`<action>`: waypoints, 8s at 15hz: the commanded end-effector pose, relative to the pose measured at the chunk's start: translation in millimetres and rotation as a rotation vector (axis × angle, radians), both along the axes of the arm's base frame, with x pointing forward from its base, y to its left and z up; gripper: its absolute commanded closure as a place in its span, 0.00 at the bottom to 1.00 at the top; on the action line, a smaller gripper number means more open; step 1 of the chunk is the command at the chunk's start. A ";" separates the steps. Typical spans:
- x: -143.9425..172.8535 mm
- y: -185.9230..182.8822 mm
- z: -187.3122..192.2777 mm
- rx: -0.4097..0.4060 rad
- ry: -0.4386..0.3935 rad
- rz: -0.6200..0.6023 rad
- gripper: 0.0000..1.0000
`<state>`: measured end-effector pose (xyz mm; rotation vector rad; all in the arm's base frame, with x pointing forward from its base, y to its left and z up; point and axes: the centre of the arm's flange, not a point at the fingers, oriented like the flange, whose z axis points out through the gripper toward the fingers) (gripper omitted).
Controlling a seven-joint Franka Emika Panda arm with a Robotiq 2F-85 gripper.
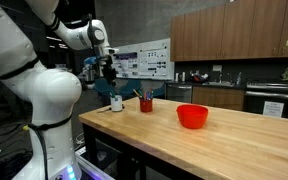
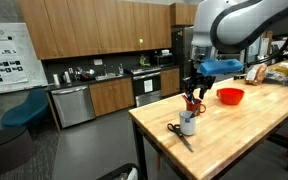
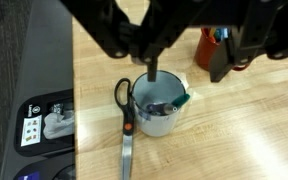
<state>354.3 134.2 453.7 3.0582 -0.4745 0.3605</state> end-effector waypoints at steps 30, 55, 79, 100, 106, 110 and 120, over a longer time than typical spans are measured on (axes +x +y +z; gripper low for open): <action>14.8 -12.5 -43.6 0.007 0.078 -0.026 0.97; -2.2 -27.5 74.5 -0.008 -0.041 0.034 0.98; 36.8 -287.5 170.3 -0.074 0.015 -0.085 0.98; 29.7 -403.0 125.8 -0.072 0.081 -0.169 0.98; 31.8 -418.5 109.0 -0.062 0.100 -0.178 0.98; 36.0 -423.6 97.5 -0.060 0.096 -0.169 0.98; 46.4 -435.7 63.3 -0.064 0.120 -0.179 0.63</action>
